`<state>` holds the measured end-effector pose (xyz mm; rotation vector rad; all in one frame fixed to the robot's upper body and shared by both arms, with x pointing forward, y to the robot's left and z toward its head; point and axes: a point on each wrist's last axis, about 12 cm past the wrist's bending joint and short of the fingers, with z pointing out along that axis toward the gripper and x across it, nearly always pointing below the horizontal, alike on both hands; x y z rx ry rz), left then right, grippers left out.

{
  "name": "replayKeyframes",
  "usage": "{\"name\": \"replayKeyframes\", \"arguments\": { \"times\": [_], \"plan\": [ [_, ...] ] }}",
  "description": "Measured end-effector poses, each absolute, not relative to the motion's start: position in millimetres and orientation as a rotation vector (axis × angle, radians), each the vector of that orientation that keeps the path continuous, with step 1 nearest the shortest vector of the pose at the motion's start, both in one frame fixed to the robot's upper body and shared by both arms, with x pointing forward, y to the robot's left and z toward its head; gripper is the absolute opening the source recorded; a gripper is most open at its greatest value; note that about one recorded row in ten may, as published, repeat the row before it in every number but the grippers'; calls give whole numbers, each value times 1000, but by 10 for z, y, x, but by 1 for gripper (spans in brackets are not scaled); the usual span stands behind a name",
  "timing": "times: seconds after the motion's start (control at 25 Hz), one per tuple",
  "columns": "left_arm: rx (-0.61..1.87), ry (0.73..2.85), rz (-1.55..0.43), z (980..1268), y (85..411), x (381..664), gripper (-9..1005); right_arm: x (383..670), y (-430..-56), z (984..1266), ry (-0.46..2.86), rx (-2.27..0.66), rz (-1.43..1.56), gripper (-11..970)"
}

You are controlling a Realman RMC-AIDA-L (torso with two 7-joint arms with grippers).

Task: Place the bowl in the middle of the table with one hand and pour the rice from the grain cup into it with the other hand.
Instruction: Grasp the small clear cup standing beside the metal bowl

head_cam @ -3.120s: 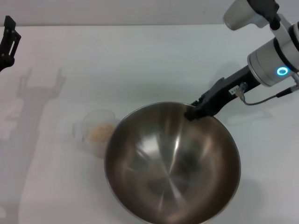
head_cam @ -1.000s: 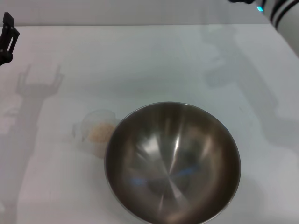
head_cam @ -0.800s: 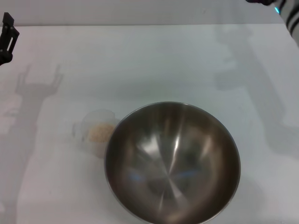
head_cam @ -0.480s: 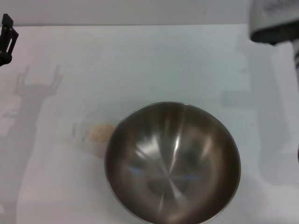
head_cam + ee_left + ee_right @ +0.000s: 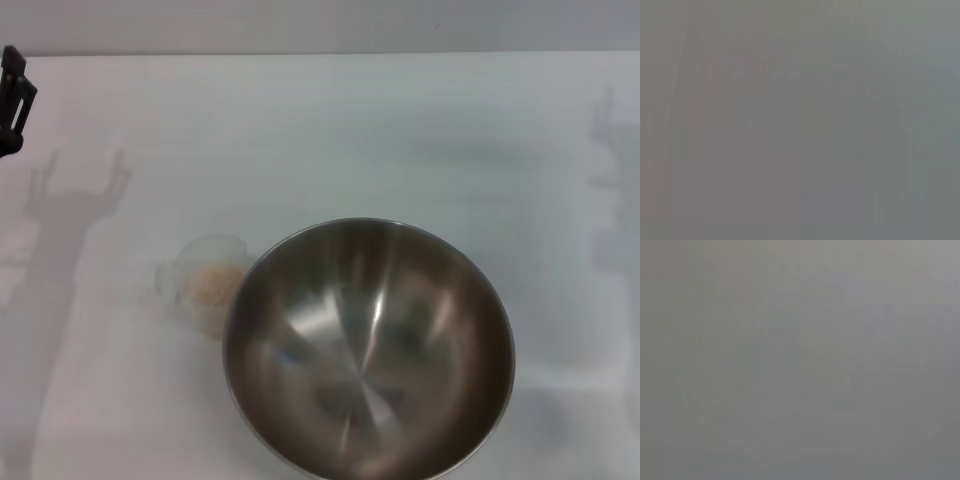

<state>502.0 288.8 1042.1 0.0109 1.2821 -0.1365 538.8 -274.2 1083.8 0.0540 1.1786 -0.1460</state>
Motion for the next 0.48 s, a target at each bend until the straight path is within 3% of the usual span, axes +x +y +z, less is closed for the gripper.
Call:
{"name": "replayKeyframes", "arguments": {
  "times": [0.4, 0.48],
  "plan": [
    [22, 1266, -157, 10350, 2897, 4732, 746, 5219, -3126, 10570, 1237, 76, 143, 420],
    [47, 1269, -171, 10298, 2892, 4558, 745, 5208, -3130, 10557, 1245, 60, 154, 420]
  ]
}}
